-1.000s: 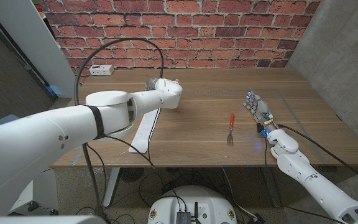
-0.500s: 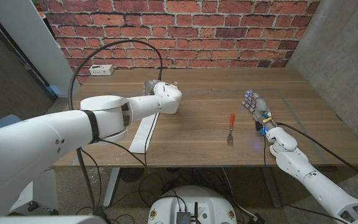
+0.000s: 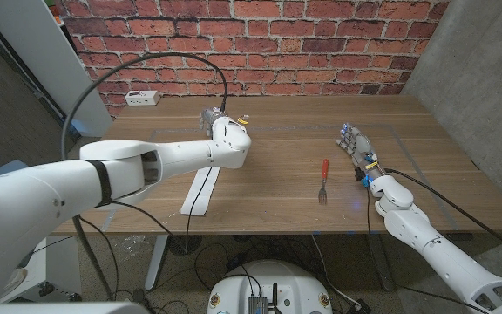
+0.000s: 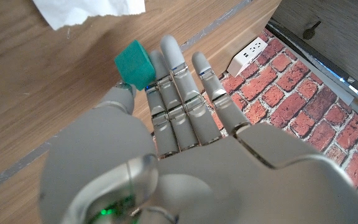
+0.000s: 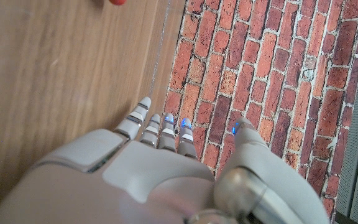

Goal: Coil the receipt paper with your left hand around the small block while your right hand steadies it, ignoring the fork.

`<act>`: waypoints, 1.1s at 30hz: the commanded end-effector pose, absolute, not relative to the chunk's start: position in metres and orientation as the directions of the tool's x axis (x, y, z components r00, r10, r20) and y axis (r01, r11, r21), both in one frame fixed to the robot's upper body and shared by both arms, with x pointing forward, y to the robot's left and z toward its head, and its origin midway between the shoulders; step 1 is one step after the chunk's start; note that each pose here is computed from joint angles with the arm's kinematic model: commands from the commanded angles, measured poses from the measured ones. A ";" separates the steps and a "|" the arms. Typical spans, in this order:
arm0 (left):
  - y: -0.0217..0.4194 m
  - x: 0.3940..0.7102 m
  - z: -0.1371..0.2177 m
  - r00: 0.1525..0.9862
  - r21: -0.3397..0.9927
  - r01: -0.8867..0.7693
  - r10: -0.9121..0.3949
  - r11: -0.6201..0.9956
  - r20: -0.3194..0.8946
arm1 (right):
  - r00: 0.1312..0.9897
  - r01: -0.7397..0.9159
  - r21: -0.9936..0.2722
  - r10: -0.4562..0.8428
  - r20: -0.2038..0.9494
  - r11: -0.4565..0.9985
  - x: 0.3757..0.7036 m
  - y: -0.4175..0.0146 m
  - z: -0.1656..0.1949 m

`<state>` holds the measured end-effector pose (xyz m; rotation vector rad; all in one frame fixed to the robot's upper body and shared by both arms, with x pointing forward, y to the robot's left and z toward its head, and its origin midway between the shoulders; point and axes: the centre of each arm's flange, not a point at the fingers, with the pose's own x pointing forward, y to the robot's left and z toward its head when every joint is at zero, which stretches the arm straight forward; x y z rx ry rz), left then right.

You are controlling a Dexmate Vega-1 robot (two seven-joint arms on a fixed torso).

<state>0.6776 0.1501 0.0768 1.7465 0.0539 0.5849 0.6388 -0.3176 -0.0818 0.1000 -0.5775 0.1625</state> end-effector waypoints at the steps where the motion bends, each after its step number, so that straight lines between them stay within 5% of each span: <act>1: 0.154 0.643 0.078 0.897 0.928 -0.307 0.260 -0.212 0.356 | 0.822 -0.178 0.037 0.128 0.554 0.983 0.627 -0.304 -0.083; 33: 0.177 0.569 0.027 0.944 0.935 -0.314 0.054 -0.167 0.327 | 0.821 -0.175 0.015 0.138 0.554 0.984 0.577 -0.255 -0.113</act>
